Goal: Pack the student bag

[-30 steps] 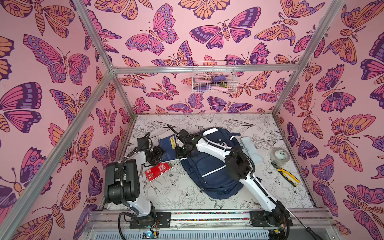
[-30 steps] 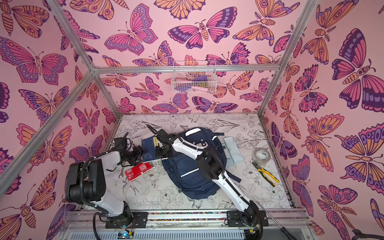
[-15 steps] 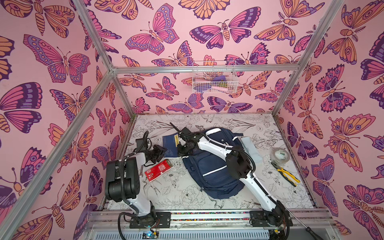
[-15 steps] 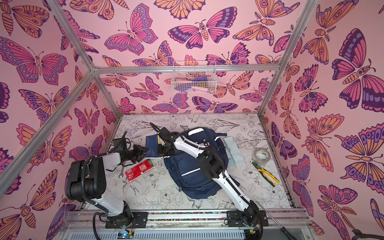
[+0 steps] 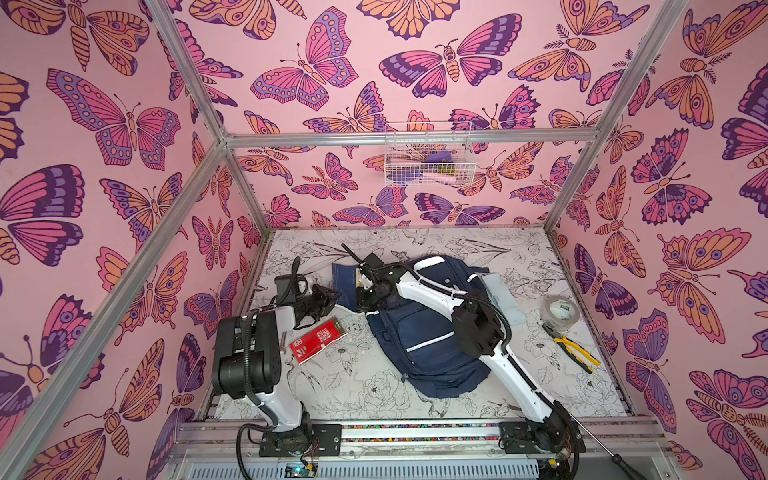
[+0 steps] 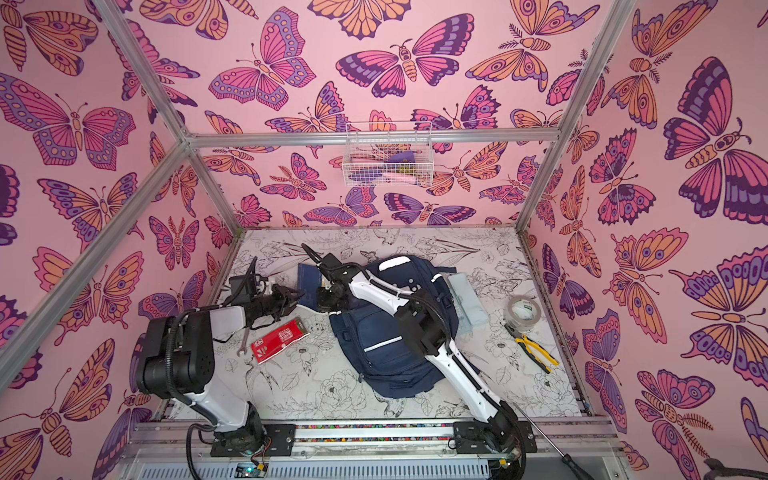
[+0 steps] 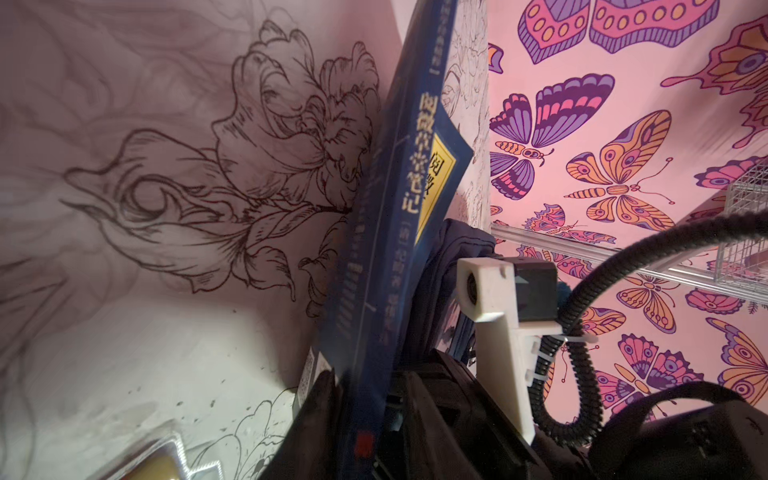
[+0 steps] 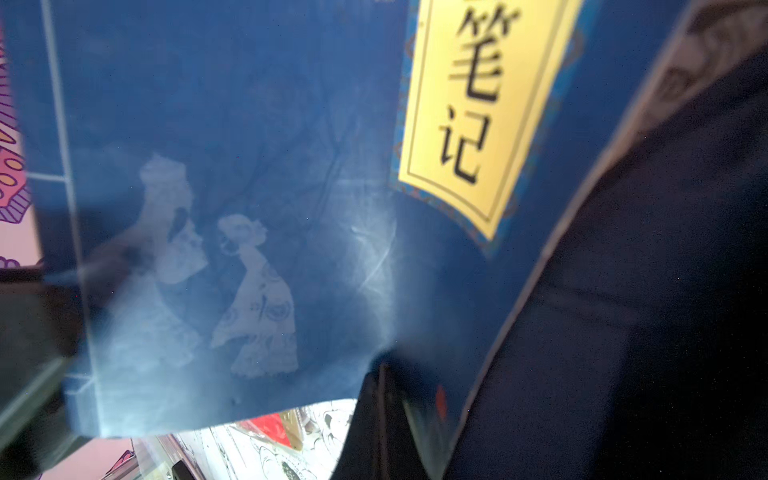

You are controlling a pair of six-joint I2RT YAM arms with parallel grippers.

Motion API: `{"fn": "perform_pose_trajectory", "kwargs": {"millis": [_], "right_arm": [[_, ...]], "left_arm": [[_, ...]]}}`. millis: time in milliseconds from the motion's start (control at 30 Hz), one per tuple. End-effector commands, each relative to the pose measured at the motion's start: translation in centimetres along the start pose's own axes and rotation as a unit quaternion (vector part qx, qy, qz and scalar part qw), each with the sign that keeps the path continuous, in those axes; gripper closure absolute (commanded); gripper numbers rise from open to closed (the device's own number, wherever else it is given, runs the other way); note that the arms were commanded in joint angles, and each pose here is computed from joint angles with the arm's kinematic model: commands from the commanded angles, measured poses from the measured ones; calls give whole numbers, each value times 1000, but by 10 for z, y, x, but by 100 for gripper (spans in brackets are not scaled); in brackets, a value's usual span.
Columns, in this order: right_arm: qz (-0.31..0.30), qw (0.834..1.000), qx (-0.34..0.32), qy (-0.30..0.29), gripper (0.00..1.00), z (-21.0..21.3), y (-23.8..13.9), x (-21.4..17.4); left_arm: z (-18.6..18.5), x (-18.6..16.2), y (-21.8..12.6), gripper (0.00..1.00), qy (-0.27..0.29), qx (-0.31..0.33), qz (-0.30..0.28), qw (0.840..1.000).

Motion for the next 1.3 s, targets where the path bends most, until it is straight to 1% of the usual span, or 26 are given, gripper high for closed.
{"fn": "perform_pose_trajectory", "kwargs": {"millis": [0,100,167,200,267,300,400,433,500,533,633,733,867,967,1100,1167,1200,1267], "right_arm": [[75,995,-61,40,100,-43,41,-34],[74,995,-60,40,100,-43,40,-34],[72,995,-55,40,100,-41,38,-33],[72,995,-53,39,100,-41,38,-33],[65,996,-42,34,100,-35,32,-29],[61,997,-37,31,100,-32,29,-27],[46,999,-20,18,99,-22,16,-18],[39,999,-11,13,96,-16,8,-14],[21,1000,7,0,83,-2,-12,-6],[8,1000,15,-11,74,6,-24,-1],[-30,998,44,-41,58,32,-61,6],[-77,994,53,-59,50,49,-103,10],[-132,988,38,-75,44,56,-148,6],[-158,984,21,-82,43,53,-174,2],[-188,979,11,-75,43,40,-204,-8],[-206,976,23,-66,43,32,-220,-13],[-217,974,36,-61,40,28,-230,-16],[-237,968,71,-50,34,21,-247,-22]], "left_arm": [[-9,-12,3,73,9,-36,34,999],[-11,-12,1,77,15,-35,28,999],[-10,-12,1,82,14,-33,27,999],[-9,-12,1,86,14,-32,28,999],[-8,-12,2,98,13,-29,25,999],[-8,-12,1,100,13,-28,24,999],[-11,-11,-1,100,19,-24,20,999],[-13,-11,-3,100,23,-21,17,999],[-17,-12,-8,100,33,-11,9,999],[-20,-12,-12,100,42,-4,4,999],[-30,-14,-22,100,69,15,-10,997],[-48,-19,-34,100,109,30,-16,993],[-73,-31,-46,100,165,25,-17,986],[-93,-45,-52,100,208,11,-8,978],[-118,-66,-57,100,257,-13,10,966],[-129,-76,-60,100,276,-29,17,961],[-141,-86,-70,100,298,-48,14,953],[-155,-100,-74,100,323,-69,23,944]]}}
Point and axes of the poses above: each gripper's point midway between its finger pads, its own y axis out along the fingers, its own z axis along the line the jaws close on, x = y × z, the point moved 6 cm from there along -y, back along the fingers, and after that the axes turned 3 degrees about -y, right-handed, at the moved point
